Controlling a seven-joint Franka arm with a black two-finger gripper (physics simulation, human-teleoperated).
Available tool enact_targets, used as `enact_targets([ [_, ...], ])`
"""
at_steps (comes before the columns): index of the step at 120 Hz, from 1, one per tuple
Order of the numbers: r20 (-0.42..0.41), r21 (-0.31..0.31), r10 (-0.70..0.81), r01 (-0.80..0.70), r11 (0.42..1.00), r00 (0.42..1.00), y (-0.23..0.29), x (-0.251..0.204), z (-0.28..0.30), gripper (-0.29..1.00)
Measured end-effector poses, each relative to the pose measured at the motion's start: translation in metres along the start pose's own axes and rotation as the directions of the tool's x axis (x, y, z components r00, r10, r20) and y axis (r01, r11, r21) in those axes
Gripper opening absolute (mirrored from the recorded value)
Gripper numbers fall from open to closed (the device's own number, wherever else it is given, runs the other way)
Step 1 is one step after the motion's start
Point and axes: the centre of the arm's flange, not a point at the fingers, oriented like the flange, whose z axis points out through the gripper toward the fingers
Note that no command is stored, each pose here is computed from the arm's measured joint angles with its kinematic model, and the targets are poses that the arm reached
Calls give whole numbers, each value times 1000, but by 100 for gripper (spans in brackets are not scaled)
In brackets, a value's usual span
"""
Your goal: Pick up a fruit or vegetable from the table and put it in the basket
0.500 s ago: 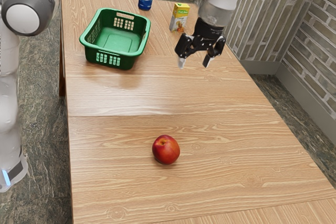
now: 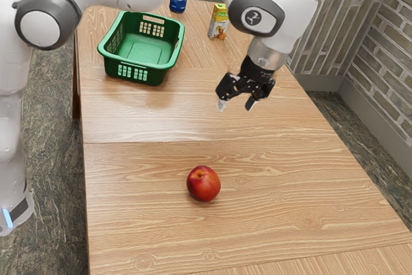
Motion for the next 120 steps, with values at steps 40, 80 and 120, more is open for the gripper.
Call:
enact_targets([
  [40,-23,-85,194,-195,977,981,6,-15,13,70],
  [80,-50,-115,522,-524,844,852,27,-5,20,70],
  [120,-83,-117,774,-777,618,628,-3,-67,40,70],
])
